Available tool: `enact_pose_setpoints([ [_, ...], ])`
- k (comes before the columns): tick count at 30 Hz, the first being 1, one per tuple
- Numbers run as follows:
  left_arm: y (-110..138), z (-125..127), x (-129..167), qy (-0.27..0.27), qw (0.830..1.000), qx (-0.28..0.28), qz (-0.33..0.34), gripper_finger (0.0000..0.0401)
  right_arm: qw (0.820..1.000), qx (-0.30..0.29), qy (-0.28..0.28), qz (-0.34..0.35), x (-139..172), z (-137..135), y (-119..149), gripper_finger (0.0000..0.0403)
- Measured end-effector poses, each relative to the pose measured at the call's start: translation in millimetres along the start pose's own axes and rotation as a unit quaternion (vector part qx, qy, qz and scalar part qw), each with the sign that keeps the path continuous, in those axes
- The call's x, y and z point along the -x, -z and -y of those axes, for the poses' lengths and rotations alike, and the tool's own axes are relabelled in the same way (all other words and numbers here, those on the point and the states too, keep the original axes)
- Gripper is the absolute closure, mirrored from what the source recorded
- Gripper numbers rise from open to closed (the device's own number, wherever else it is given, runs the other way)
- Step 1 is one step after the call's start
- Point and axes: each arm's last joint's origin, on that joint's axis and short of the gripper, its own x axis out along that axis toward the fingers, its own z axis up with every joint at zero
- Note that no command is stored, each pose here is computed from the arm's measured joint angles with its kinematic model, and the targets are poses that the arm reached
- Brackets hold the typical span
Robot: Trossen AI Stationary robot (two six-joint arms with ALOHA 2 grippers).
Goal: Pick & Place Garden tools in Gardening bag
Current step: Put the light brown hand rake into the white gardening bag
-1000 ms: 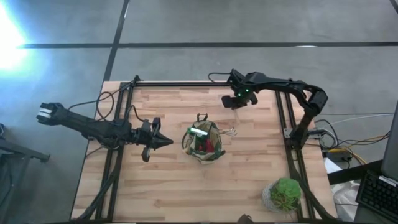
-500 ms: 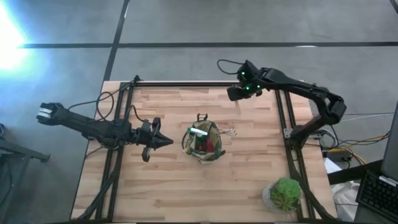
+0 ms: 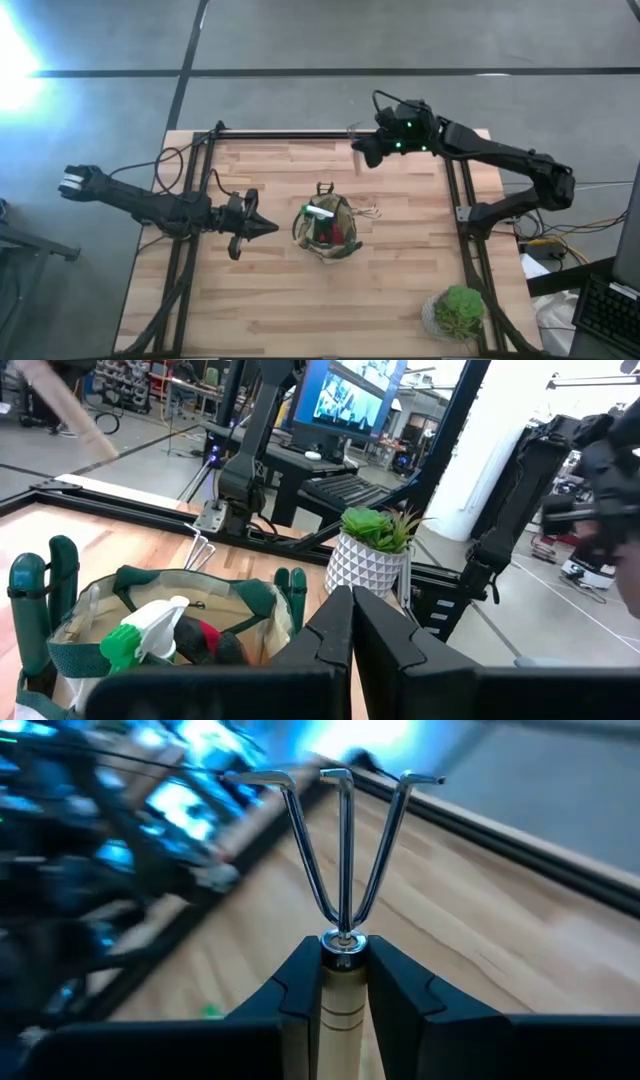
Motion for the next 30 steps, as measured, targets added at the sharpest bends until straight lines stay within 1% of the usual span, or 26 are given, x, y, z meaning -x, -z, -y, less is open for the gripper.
enact_pose_setpoints([
  [2, 0, 0, 0, 0.000, 1.000, 0.000, 0.000, 0.0389, 0.999, 0.018, -0.033, 0.017, -2, -13, 1, 0.0353],
  [6, 0, 0, 0, 0.000, 1.000, 0.000, 0.000, 0.0389, 0.995, 0.054, -0.077, 0.029, -11, -33, 9, 0.0353],
  [9, 0, 0, 0, 0.001, 1.000, 0.000, -0.003, 0.0389, 0.993, 0.080, -0.078, 0.038, -17, -44, 19, 0.0353],
  [13, 1, 0, 0, 0.001, 1.000, 0.000, -0.006, 0.0389, 0.990, 0.114, -0.069, 0.048, -22, -51, 35, 0.0353],
  [16, 2, 0, 0, -0.001, 1.000, 0.000, -0.009, 0.0389, 0.986, 0.134, -0.078, 0.055, -28, -52, 51, 0.0353],
  [21, 2, 0, 0, -0.001, 1.000, 0.001, -0.010, 0.0389, 0.976, 0.159, -0.123, 0.088, -36, -50, 79, 0.0353],
  [26, 2, 0, 0, -0.001, 1.000, 0.001, -0.010, 0.0389, 0.959, 0.180, -0.167, 0.143, -41, -40, 105, 0.0353],
  [30, 2, 0, 0, -0.001, 1.000, 0.001, -0.010, 0.0389, 0.947, 0.190, -0.182, 0.184, -40, -29, 124, 0.0353],
])
